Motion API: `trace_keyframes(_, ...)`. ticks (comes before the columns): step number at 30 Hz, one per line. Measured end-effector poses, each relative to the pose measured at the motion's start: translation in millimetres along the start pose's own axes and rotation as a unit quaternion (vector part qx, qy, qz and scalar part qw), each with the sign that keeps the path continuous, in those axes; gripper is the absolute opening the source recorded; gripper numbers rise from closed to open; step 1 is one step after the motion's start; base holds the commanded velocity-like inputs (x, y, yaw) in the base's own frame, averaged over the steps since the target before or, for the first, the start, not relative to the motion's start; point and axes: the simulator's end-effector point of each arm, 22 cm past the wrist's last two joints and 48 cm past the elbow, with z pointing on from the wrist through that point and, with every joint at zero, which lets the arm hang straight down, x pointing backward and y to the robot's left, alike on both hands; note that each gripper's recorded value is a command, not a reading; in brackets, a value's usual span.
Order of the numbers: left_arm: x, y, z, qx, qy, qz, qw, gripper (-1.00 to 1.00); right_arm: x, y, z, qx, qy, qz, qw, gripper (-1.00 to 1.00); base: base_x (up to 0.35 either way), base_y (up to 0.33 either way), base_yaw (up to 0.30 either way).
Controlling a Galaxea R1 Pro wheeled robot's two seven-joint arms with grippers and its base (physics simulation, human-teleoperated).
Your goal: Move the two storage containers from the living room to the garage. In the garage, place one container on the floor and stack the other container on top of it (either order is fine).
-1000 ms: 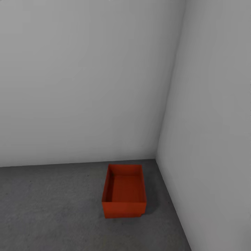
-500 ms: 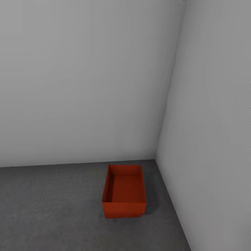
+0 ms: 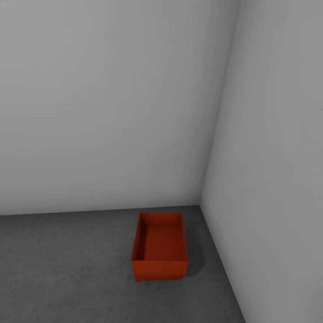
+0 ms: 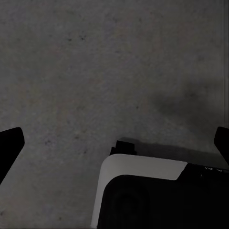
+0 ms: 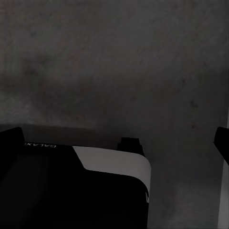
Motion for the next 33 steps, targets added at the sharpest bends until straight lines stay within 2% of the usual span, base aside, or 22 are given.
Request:
trace_keyframes(8, 6, -25, -2.4, 0.016, 0.005, -0.004, 0.9999, 1.0, 0, 0, 0.0, 0.0, 0.0, 0.0, 1.0, 1.0, 0.0, 0.0, 0.0)
trace_keyframes(33, 6, -27, -2.7, 0.017, 0.005, -0.005, 0.9998, 1.0, 0, 0, 0.0, 0.0, 0.0, 0.0, 1.0, 1.0, 0.0, 0.0, 0.0)
